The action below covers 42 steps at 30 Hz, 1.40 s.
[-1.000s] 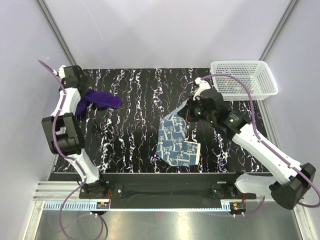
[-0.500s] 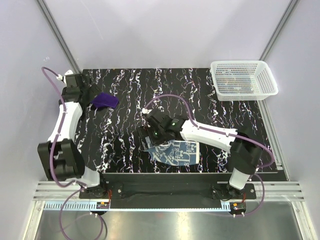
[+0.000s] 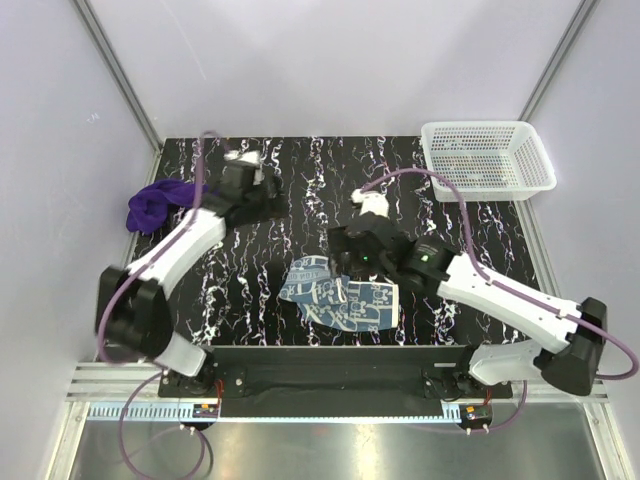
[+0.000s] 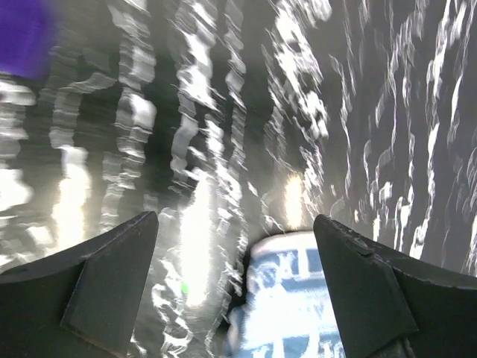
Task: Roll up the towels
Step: Flatten the towel
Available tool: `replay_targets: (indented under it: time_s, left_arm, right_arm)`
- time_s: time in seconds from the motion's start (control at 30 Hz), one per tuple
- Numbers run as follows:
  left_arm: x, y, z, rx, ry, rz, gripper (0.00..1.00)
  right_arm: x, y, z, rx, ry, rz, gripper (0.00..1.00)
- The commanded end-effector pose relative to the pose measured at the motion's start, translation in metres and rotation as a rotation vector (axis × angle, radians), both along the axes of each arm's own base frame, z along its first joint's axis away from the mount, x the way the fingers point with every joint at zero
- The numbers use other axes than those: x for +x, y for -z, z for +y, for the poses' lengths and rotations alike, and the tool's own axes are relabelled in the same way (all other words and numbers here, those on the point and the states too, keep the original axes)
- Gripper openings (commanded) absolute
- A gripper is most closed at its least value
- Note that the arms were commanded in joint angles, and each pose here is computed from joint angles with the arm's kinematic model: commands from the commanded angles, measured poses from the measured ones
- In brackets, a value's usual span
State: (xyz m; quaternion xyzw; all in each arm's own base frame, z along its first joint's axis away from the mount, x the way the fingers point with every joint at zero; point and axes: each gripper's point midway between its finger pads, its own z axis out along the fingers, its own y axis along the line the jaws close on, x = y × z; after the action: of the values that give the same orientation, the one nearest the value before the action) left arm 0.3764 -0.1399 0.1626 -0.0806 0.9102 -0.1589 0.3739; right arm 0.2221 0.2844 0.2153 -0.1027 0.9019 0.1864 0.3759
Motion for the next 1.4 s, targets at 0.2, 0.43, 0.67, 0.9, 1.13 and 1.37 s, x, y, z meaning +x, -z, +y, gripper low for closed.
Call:
replay_targets:
  time_s: [0.2,0.43,0.67,0.9,1.13,1.37]
  left_arm:
    - [0.002,-0.006,-0.141,0.362,0.337,0.004,0.92]
    - [-0.018,0.053,-0.155,0.640,0.362,0.144,0.90]
    - [-0.050,0.074,-0.134,0.732,0.335,0.190,0.88]
    - [-0.056,0.101,-0.135,0.741,0.376,0.225,0.88]
    - [-0.053,0.094,-0.156,0.660,0.386,0.171,0.93]
    - [-0.054,0.096,-0.164,0.631,0.392,0.182,0.93]
  right_arm:
    - [-0.002,0.045,-0.103,-0.074,0.344,0.095,1.00]
    - [-0.014,0.044,-0.139,-0.085,0.417,0.089,1.00]
    - [-0.021,0.029,-0.164,-0.057,0.495,0.047,1.00]
    - [-0.025,0.044,-0.153,-0.006,0.467,0.086,1.00]
    - [-0.028,0.067,-0.150,-0.046,0.465,0.145,1.00]
    - [-0.026,0.074,-0.142,-0.036,0.449,0.159,1.00]
